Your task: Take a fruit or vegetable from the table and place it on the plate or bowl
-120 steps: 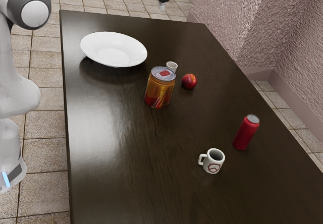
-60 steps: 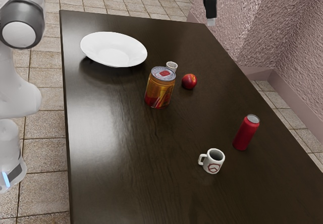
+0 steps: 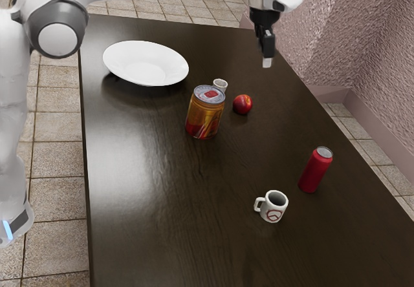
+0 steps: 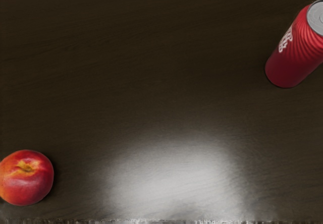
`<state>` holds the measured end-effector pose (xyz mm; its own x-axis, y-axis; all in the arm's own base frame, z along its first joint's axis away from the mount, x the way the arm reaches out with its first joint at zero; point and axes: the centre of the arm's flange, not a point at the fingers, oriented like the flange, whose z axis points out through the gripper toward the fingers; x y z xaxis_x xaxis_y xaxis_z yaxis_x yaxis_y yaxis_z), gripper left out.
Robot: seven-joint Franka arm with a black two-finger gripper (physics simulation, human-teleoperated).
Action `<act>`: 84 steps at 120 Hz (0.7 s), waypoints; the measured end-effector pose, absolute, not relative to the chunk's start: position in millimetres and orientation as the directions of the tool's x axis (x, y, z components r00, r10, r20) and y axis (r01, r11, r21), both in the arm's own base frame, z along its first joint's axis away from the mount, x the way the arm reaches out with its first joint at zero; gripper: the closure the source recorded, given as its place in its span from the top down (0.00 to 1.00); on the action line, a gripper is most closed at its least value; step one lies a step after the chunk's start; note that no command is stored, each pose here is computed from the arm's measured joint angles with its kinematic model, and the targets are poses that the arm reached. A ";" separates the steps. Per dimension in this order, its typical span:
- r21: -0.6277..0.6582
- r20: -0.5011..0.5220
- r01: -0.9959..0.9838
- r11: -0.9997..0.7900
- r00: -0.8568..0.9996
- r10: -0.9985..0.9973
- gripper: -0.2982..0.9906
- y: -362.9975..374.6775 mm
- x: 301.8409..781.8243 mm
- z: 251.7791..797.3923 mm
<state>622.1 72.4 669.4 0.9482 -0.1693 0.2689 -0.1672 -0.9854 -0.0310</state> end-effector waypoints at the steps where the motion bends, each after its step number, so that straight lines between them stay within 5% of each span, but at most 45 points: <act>1: -0.032 0.267 -0.164 -0.986 0.949 -0.166 0.75 75.9 624.7 667.3; 24: -0.080 0.301 -0.132 -0.988 0.942 -0.151 0.75 118.5 670.8 647.6; 42: -0.083 0.285 -0.125 -0.989 0.948 -0.144 0.75 140.4 707.3 582.8; 84: -0.062 0.212 -0.061 -0.996 0.975 -0.072 0.75 217.7 713.4 503.9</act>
<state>713.4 217.7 503.9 0.9746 -0.0724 0.2121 -0.0606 -0.9963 -0.0616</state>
